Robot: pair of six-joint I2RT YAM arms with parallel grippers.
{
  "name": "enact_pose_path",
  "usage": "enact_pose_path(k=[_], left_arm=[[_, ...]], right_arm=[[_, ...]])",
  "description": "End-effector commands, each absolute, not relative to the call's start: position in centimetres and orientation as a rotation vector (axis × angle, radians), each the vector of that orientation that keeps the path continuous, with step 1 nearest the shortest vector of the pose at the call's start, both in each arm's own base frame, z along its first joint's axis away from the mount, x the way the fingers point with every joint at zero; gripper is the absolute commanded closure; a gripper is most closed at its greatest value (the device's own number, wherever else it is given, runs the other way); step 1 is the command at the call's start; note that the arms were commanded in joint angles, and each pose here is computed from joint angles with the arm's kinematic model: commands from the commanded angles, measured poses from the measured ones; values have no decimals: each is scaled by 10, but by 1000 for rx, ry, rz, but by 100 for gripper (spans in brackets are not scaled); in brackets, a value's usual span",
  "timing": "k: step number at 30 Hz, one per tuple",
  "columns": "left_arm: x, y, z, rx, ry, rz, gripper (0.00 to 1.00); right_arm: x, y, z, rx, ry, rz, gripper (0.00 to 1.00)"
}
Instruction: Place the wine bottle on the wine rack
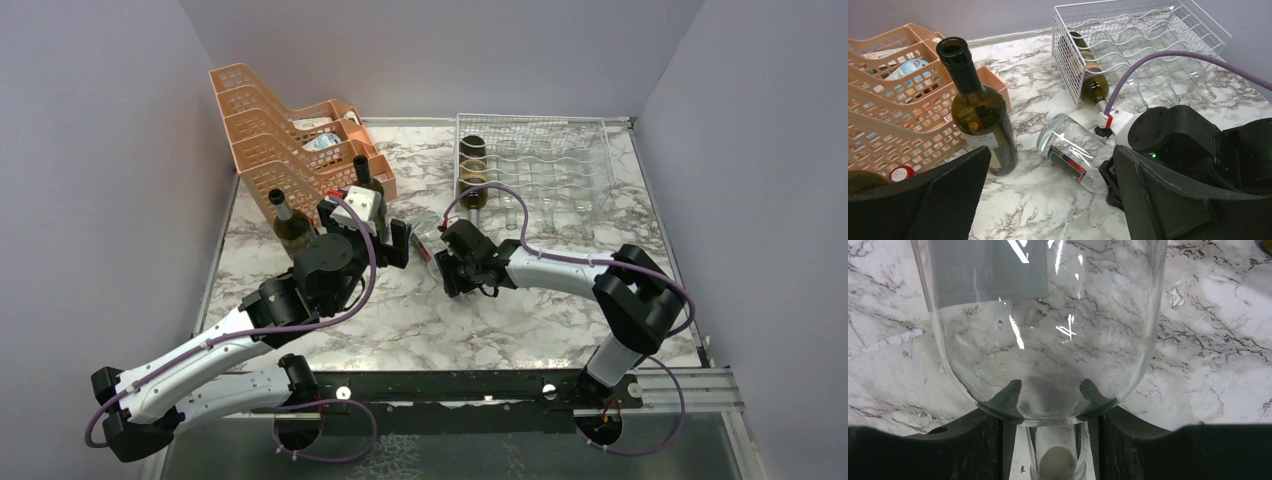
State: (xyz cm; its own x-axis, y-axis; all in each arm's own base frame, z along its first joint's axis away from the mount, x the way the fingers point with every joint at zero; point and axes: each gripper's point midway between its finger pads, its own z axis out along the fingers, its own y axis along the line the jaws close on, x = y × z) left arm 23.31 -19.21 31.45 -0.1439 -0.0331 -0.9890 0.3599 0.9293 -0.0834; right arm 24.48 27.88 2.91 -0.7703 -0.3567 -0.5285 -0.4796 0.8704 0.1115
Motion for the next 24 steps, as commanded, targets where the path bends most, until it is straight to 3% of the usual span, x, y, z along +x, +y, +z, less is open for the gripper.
enact_pose_path(k=[1, 6, 15, 24], left_arm=[[231, -194, 312, 271, 1685, -355, 1], [231, -193, 312, 271, 1684, -355, 1], [231, -193, 313, 270, 1683, -356, 1], [231, -193, 314, 269, 1681, -358, 1]], right_arm=[[257, 284, 23, -540, 2497, 310, 49], [256, 280, 16, -525, 2500, 293, 58], [262, 273, 28, -518, 2438, 273, 98], [264, 279, 65, -535, 2315, 368, 99]])
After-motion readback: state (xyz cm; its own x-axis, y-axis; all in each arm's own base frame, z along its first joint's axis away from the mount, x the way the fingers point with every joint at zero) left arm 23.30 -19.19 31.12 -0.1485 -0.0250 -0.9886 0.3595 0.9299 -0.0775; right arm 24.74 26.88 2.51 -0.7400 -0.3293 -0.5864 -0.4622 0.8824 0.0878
